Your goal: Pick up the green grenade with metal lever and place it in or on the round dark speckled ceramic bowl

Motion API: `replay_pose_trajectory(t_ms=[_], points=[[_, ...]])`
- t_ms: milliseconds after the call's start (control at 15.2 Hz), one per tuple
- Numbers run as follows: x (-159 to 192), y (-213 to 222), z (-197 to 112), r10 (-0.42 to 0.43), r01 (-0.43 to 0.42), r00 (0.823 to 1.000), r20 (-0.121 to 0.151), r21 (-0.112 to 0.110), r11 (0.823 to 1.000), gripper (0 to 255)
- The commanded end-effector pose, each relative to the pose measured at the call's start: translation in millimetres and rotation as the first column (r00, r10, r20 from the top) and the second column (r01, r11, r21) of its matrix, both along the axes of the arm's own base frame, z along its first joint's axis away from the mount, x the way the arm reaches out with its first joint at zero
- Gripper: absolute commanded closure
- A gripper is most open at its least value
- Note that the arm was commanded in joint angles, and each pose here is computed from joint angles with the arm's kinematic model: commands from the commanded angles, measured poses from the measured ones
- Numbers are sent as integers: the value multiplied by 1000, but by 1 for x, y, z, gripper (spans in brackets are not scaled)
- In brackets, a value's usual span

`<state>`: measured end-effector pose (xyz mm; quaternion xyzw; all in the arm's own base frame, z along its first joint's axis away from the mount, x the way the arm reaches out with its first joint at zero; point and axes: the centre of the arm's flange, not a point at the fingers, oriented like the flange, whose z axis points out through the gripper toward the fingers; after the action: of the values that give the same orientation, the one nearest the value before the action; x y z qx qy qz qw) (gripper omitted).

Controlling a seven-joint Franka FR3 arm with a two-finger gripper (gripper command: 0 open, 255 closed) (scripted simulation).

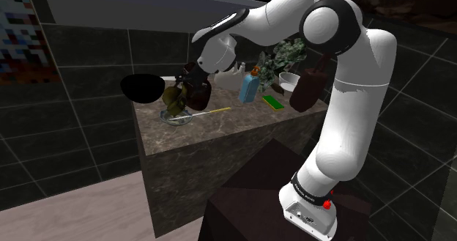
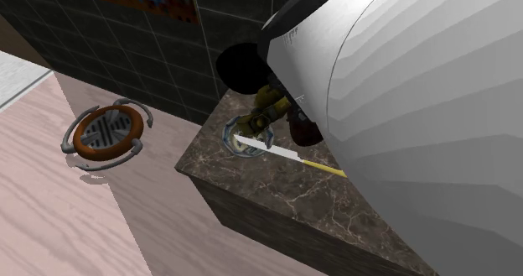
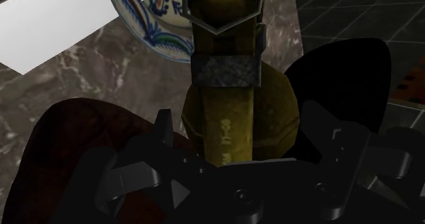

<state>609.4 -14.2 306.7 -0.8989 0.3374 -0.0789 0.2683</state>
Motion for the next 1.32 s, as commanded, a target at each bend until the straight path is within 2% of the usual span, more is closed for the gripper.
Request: replay_pose_trajectory(t_ms=[0, 132, 198, 792, 1254], points=[[0, -1, -2, -1, 1, 1000, -5, 0, 1000, 0], [0, -1, -2, -1, 1, 1000, -5, 0, 1000, 0], [0, -1, -3, -1, 1, 1000, -5, 0, 1000, 255], [0, -1, -2, -1, 1, 1000, -5, 0, 1000, 255], [0, -1, 34, -1, 1, 1000, -5, 0, 1000, 255]])
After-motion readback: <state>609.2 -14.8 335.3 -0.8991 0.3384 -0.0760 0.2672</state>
